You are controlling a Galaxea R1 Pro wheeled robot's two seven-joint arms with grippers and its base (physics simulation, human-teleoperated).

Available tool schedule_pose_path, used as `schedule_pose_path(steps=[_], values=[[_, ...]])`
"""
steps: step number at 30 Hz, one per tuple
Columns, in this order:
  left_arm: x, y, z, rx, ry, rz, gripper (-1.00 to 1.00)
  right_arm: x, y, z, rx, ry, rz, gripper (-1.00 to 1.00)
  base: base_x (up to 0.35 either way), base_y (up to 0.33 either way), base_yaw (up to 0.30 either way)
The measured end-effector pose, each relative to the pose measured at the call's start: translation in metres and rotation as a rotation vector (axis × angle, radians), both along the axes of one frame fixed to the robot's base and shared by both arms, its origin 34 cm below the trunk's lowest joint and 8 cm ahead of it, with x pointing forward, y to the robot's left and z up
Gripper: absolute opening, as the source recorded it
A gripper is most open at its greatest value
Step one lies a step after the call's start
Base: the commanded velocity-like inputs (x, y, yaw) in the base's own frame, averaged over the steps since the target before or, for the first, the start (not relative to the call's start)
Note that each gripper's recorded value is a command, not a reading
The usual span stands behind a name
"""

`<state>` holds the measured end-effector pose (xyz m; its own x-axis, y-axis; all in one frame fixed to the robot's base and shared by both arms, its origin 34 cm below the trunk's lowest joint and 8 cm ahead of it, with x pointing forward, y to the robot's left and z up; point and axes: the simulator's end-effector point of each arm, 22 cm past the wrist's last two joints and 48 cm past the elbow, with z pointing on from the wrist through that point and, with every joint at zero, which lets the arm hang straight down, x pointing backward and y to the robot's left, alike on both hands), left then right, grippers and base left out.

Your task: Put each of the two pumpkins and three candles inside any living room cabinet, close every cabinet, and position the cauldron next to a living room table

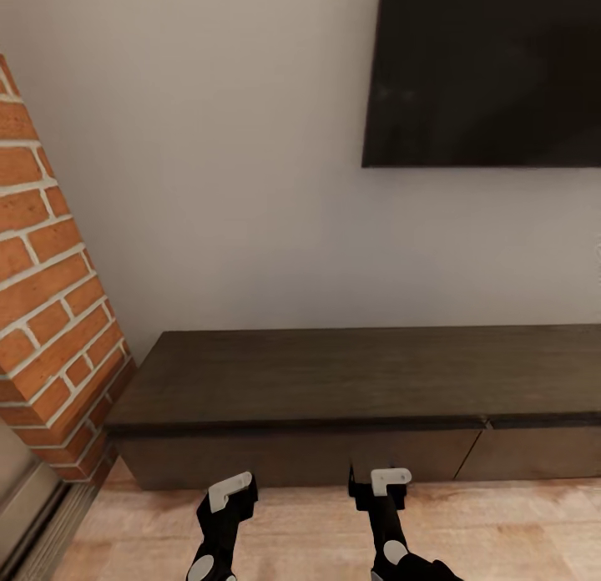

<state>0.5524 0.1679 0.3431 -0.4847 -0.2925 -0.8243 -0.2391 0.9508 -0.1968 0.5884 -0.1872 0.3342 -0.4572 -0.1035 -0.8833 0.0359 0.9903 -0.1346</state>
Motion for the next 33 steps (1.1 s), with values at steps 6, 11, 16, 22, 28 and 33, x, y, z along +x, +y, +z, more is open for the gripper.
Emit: schedule_pose_path(steps=[6,11,16,22,28,33], values=[[0.000,0.001,0.000,0.002,-0.002,-0.001,1.00,0.000,0.000,0.000,-0.001,-0.001,0.002,1.00,-0.337,0.000,0.000],[0.005,-0.002,0.008,-0.007,-0.018,0.003,1.00,0.000,0.000,0.001,0.000,-0.002,0.000,1.00,-0.337,0.000,0.000],[0.014,-0.003,0.022,-0.021,-0.043,-0.005,1.00,0.001,-0.001,0.001,0.003,-0.002,-0.005,1.00,-0.337,0.000,0.000],[0.025,0.011,0.042,-0.001,-0.007,-0.063,1.00,0.001,-0.001,0.001,0.004,-0.003,-0.008,1.00,-0.316,0.000,0.000],[0.010,0.018,0.047,-0.011,0.186,-0.133,1.00,0.001,-0.002,0.001,0.005,-0.002,-0.008,1.00,-0.111,0.000,0.000],[-0.013,0.029,0.027,-0.136,0.356,-0.120,1.00,0.001,-0.002,0.001,0.005,-0.002,-0.009,1.00,-0.007,0.000,0.000]])
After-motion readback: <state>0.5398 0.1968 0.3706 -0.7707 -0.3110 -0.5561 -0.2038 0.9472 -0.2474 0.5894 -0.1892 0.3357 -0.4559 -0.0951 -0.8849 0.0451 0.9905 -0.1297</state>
